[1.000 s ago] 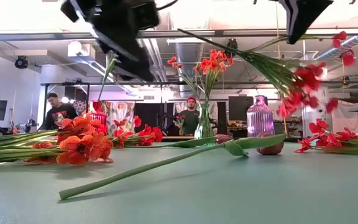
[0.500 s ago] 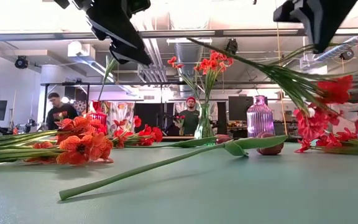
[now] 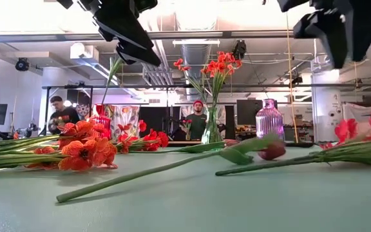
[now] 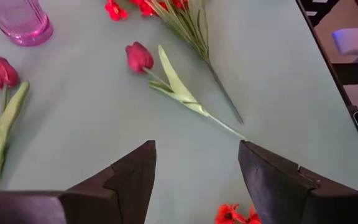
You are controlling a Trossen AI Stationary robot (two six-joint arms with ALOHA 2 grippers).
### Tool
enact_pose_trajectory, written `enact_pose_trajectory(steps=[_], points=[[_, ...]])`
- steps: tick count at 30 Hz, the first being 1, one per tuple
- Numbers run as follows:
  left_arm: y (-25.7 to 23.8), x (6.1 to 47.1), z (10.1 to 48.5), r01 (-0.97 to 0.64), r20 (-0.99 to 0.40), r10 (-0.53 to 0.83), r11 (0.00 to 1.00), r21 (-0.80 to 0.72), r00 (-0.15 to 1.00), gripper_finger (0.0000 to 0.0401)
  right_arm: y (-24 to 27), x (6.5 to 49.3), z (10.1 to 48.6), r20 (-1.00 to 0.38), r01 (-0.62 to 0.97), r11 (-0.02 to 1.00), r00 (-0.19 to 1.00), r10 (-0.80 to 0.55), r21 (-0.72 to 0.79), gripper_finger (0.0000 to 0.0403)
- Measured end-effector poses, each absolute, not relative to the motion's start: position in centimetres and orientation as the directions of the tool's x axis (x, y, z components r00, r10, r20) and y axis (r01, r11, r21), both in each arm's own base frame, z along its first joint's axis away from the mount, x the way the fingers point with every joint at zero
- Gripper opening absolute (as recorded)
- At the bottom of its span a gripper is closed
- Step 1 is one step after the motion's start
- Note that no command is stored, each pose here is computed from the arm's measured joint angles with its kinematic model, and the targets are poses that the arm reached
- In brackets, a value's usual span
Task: Sort flowers into vase by color
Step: Put the bottom red flowers into the violet flower vase
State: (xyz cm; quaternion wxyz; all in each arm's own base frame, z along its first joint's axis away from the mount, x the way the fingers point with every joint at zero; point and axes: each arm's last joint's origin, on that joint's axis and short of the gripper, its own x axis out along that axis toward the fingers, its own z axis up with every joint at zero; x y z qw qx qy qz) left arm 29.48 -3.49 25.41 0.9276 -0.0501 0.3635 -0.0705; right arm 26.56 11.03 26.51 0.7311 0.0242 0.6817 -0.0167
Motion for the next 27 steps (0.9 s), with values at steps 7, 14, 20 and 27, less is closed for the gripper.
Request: enact_pose_trajectory(steps=[7, 14, 20, 27], points=[[-3.5, 29.8, 25.8, 0.117, -0.626, -0.172, 0.985, -0.128, 0.761, 0.0217, 11.9, 27.3, 23.6, -0.980, -0.072, 0.996, 0.188, 0.063, 0.050, 0.0200], [-3.9, 30.7, 26.9, 0.143, -0.500, -0.188, 0.981, -0.128, 0.846, 0.0217, 11.7, 27.0, 23.4, -0.982, 0.132, 0.988, 0.181, 0.060, 0.085, 0.0194], [-4.5, 31.4, 27.2, 0.143, -0.433, -0.190, 0.980, -0.138, 0.881, 0.0217, 11.9, 27.0, 24.0, -0.976, 0.679, 0.705, 0.197, 0.095, 0.206, 0.0193], [-5.6, 32.1, 25.9, 0.094, -0.464, -0.137, 0.989, -0.115, 0.875, 0.0212, 13.7, 26.6, 24.1, -0.966, 0.813, 0.524, 0.200, 0.161, 0.256, 0.0201]])
